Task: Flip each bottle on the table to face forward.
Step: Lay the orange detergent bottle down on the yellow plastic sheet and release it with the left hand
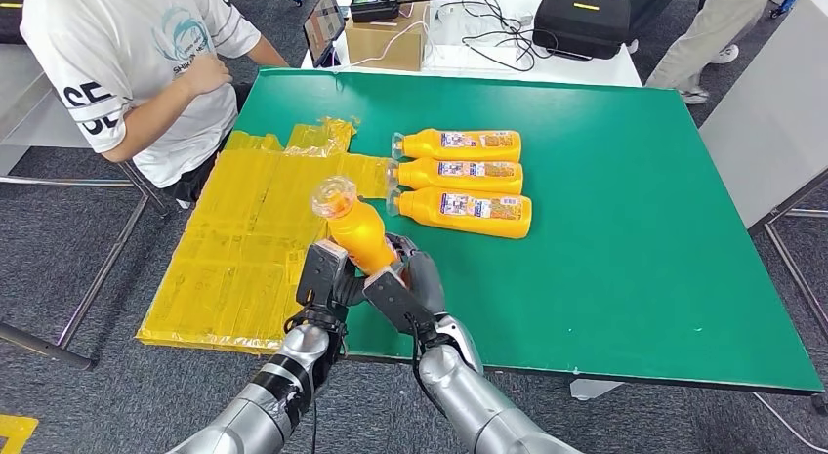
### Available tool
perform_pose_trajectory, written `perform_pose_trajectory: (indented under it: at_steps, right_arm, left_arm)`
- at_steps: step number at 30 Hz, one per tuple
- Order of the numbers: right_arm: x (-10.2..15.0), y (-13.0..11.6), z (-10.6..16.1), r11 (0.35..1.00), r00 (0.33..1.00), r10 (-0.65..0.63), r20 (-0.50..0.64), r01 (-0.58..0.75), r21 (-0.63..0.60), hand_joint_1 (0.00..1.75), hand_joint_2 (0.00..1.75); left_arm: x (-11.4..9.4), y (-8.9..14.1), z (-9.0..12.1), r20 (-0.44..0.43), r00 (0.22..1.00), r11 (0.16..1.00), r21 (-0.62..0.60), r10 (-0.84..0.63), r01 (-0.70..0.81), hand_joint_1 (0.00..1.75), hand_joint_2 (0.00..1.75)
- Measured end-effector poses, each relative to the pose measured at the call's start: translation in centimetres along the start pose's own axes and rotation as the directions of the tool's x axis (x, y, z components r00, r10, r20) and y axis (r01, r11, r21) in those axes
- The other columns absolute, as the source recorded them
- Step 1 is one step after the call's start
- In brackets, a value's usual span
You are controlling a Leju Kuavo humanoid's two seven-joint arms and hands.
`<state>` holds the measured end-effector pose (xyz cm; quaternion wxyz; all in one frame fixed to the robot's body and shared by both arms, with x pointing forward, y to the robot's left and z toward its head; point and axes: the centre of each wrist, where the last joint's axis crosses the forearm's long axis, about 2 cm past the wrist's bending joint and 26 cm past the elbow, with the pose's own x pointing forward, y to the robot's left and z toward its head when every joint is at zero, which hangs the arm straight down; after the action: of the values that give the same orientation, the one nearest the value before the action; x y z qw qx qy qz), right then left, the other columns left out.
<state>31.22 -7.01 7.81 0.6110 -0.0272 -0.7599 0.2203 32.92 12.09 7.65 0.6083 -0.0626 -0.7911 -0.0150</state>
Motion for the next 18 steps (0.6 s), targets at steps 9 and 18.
perform_pose_trajectory:
  at_steps: [9, 18]
  right_arm:
    - [-0.39, -0.30, 0.08, 0.999, 0.999, 0.047, -0.014, -0.047, 0.015, 1.75, 1.75]
    - [-0.25, -0.43, -0.16, 0.999, 0.999, 0.050, -0.008, -0.050, 0.012, 1.75, 1.75]
  left_arm:
    - [0.14, 0.13, 0.27, 0.012, 0.997, 0.997, -0.012, 0.076, -0.076, 1.75, 1.75]
    - [0.47, 0.46, 0.02, 0.032, 0.995, 0.996, -0.010, 0.093, -0.093, 1.75, 1.75]
